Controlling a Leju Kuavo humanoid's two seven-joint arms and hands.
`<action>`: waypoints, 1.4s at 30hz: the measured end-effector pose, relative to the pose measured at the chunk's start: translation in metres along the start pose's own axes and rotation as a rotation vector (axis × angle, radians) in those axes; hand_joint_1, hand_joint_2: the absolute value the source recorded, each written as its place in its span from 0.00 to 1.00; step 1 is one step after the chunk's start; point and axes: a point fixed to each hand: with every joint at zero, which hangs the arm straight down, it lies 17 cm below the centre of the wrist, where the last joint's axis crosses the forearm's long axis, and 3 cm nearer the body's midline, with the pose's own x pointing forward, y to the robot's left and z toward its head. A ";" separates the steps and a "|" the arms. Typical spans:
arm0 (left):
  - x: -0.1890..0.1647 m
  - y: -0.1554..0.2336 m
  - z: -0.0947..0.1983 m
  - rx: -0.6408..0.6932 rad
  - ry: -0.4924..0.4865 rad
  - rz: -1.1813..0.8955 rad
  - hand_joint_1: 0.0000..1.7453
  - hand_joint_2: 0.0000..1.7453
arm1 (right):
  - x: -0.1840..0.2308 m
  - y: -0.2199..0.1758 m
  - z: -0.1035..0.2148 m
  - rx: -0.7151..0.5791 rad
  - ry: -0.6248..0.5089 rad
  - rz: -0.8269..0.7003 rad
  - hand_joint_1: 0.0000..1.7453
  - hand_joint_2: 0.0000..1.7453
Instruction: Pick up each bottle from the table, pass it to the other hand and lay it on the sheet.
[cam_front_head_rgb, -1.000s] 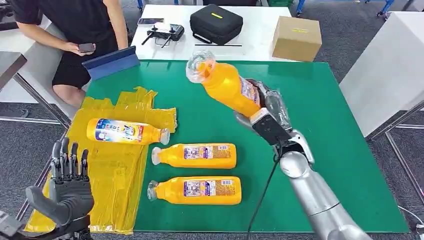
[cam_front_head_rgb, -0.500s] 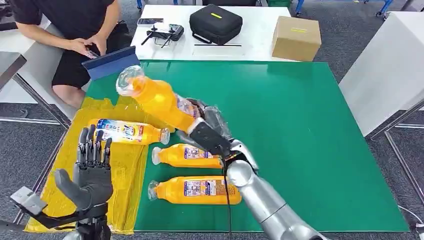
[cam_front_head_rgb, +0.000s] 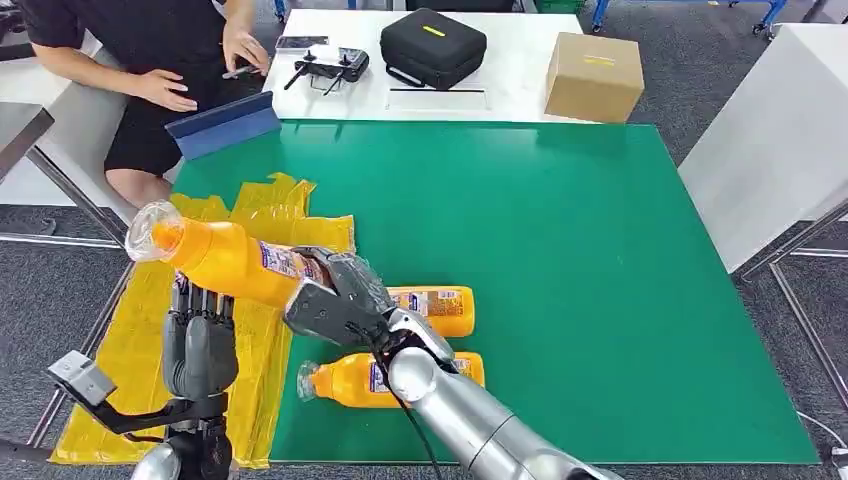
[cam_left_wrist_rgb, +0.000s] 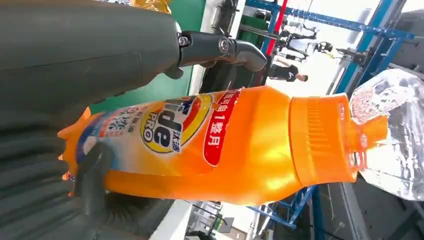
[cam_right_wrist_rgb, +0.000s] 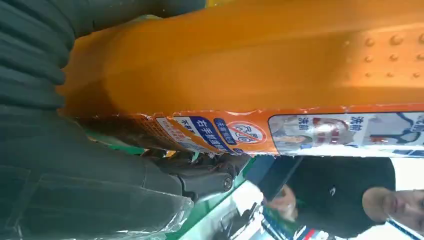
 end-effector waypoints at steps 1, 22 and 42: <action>0.000 0.001 0.000 0.003 -0.001 0.000 0.00 1.00 | 0.000 0.002 -0.001 0.005 0.000 -0.006 0.98 1.00; 0.018 0.029 0.033 0.121 -0.073 -0.003 0.00 1.00 | 0.008 0.046 -0.027 0.221 0.043 0.029 0.98 1.00; 0.052 0.090 0.043 0.217 -0.154 0.060 0.00 1.00 | -0.014 0.108 0.010 0.414 0.032 0.215 1.00 1.00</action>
